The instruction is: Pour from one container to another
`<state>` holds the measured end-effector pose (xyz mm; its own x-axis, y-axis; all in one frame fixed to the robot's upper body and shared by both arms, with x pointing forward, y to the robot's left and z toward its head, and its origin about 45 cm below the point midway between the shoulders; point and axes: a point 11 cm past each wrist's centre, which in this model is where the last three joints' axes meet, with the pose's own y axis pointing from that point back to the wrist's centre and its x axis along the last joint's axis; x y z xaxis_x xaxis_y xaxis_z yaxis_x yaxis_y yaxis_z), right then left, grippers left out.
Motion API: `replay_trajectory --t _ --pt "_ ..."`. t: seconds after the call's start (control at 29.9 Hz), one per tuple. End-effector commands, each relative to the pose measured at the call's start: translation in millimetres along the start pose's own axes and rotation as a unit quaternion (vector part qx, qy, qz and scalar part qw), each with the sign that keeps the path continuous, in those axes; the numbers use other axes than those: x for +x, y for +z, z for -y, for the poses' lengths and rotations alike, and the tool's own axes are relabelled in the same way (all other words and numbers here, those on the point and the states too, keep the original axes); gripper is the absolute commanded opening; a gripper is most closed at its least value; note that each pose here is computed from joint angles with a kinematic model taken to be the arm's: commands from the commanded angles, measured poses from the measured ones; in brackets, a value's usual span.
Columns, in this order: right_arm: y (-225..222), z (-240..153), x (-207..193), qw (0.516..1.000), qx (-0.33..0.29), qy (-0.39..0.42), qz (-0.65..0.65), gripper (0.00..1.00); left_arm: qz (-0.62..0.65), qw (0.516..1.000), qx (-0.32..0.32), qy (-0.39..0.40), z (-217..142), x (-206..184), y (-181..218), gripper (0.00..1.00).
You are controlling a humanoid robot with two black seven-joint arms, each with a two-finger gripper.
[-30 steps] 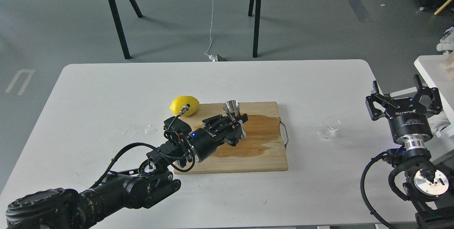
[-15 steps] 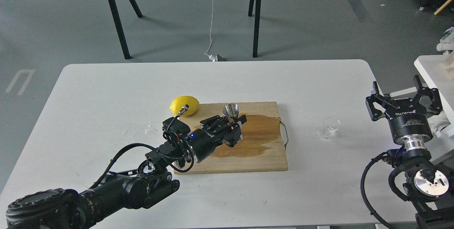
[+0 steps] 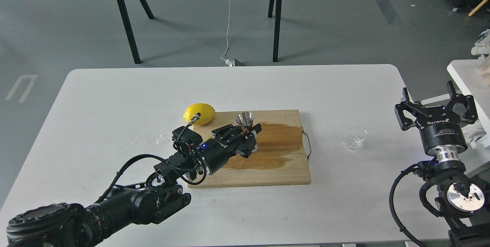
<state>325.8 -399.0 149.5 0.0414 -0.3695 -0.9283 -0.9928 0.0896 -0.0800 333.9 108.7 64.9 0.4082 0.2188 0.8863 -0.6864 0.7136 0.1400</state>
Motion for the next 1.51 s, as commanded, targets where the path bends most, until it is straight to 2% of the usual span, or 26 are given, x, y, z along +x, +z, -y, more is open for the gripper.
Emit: replay_trajectory --t 0.0,0.6,0.94,1.04,1.47 --pt "0.1 0.0 0.0 1.0 0.0 0.0 0.0 0.98 0.001 1.0 0.004 -0.002 -1.3 -1.0 -2.4 0.37" --pt "-0.2 -0.3 -0.1 1.0 0.0 0.0 0.0 0.98 0.0 1.0 0.005 -0.001 -1.7 -1.4 -2.5 0.45" --pt "-0.2 -0.8 0.4 1.0 0.0 0.001 0.0 0.98 -0.002 1.0 0.005 -0.002 -2.6 -3.3 -2.1 0.66" --pt "-0.2 -0.8 0.4 1.0 0.0 0.001 0.0 0.98 -0.006 1.0 0.006 -0.004 -4.6 -7.0 -1.2 0.77" --pt "-0.8 -1.4 1.3 1.0 0.001 0.002 0.0 0.98 -0.013 1.0 0.006 -0.009 -8.7 -14.7 0.8 0.84"
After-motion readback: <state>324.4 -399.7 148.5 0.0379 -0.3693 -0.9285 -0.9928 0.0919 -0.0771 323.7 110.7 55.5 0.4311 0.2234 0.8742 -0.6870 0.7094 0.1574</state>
